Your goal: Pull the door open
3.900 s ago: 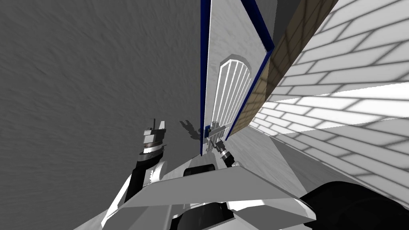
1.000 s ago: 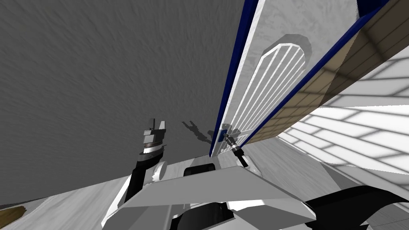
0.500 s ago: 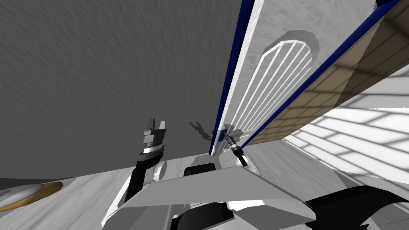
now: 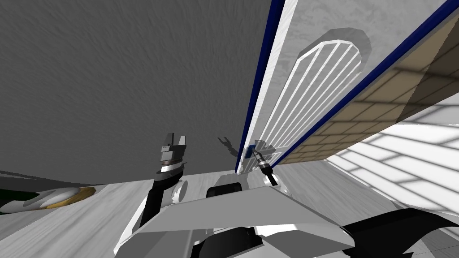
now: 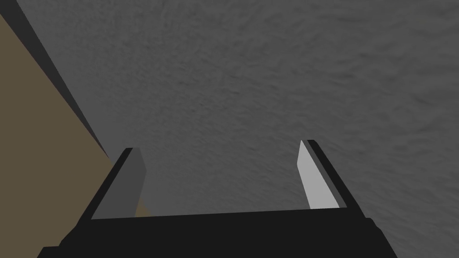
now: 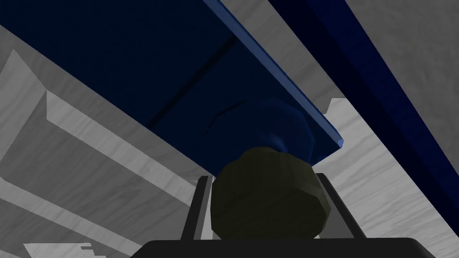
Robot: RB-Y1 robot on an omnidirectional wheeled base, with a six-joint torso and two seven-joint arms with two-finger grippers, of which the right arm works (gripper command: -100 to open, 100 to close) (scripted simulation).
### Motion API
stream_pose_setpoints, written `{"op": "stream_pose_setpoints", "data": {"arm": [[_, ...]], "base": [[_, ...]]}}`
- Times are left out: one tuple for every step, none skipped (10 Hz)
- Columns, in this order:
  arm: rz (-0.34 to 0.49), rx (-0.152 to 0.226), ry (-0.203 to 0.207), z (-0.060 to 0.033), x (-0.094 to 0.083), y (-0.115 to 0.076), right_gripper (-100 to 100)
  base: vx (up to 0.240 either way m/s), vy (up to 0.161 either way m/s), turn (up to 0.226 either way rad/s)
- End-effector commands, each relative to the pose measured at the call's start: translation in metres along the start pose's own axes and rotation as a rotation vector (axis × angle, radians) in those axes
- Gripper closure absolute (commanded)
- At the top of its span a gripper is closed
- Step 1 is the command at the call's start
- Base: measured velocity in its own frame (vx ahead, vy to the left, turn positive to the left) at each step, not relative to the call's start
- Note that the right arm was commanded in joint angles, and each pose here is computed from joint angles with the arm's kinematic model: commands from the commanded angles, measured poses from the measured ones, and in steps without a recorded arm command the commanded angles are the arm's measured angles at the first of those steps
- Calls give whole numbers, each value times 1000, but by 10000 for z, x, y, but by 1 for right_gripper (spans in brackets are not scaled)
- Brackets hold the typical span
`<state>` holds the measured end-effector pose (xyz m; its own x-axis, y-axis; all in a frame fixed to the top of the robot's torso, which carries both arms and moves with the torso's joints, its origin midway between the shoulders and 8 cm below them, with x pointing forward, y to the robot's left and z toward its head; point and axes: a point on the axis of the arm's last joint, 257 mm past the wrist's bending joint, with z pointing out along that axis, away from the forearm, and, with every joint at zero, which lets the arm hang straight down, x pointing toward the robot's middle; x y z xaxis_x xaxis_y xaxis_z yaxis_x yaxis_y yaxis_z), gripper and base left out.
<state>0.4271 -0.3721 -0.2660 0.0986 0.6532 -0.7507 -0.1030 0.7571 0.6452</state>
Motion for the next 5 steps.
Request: {"op": "stream_pose_setpoints", "data": {"arm": [[45,-25,-21,70,-61,95,100],[111,-22,-35,86,-88,97,100],[165,-21,-42,101,-95,101,100],[181,-20,-51,100,-118,95,100],[245,-18,-63,114,-136,95,100]], "base": [[-65,-45,66],[-65,-48,93],[-90,-61,151],[-75,-40,89],[-59,-27,111]]}}
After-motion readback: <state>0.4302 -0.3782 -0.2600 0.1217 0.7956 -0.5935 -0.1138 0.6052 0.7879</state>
